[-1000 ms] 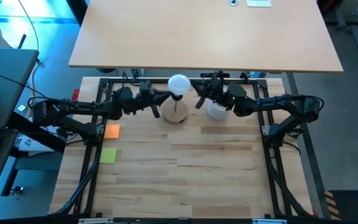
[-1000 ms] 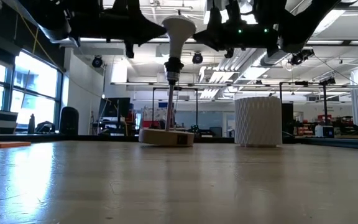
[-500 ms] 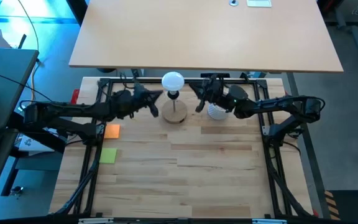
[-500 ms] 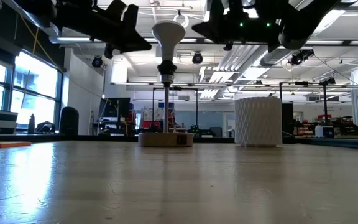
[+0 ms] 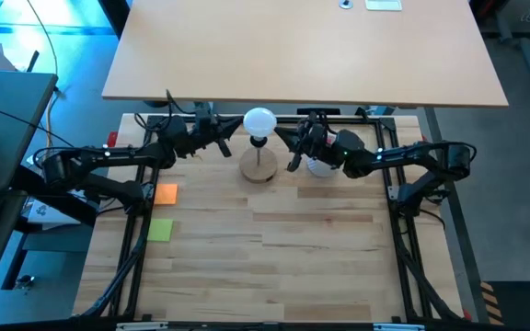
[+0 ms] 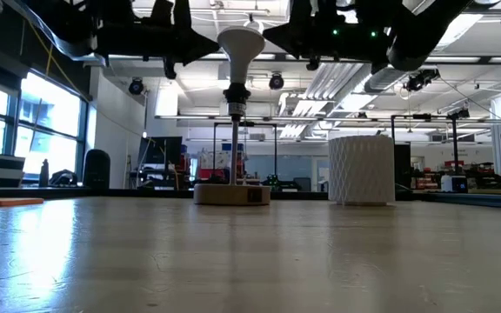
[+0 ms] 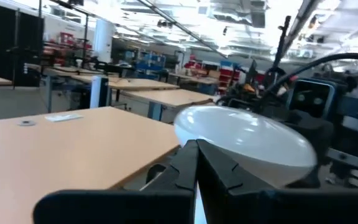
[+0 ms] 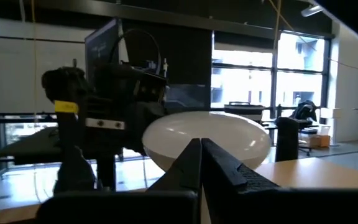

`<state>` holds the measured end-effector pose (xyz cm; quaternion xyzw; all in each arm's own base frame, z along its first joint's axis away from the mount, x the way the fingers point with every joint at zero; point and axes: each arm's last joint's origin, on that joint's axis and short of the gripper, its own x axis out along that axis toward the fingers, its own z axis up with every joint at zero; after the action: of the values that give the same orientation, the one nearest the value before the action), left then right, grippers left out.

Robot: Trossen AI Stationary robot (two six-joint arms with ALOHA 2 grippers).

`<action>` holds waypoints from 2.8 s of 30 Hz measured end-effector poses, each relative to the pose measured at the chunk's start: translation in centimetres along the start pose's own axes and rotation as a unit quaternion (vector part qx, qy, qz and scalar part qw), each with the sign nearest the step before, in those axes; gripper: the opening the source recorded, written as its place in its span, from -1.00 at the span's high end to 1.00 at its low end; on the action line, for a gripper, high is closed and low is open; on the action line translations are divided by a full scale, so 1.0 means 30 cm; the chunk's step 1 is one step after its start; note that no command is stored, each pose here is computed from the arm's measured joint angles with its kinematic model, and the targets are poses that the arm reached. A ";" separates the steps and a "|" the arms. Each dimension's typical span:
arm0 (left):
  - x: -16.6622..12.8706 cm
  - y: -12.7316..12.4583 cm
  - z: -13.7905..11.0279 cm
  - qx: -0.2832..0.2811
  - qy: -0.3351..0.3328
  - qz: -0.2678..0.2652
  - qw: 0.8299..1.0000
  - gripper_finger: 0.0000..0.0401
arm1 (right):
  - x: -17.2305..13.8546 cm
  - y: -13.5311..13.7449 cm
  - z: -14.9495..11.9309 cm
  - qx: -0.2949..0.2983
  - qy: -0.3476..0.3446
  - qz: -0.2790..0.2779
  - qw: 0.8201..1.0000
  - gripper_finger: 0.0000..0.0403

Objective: Screw lightbulb
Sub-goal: Remove the white lightbulb from the brown lamp

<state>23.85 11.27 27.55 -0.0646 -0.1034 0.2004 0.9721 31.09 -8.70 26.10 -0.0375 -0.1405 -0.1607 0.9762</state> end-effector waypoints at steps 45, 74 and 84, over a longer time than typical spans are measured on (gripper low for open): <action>-0.043 -0.015 0.020 0.001 0.041 0.035 0.999 1.00 | 0.085 -0.027 -0.024 0.014 0.012 -0.029 0.999 1.00; -0.122 -0.051 0.061 0.050 0.083 0.048 0.994 1.00 | 0.059 -0.070 0.065 0.037 0.051 0.042 0.997 1.00; -0.104 -0.092 0.032 0.013 0.100 -0.027 0.995 1.00 | 0.135 -0.098 0.029 0.026 0.057 -0.010 0.998 1.00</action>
<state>21.87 7.57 28.39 -0.0689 -0.0047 0.1676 0.9834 33.60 -12.61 28.19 -0.0011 -0.0893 -0.1684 0.9817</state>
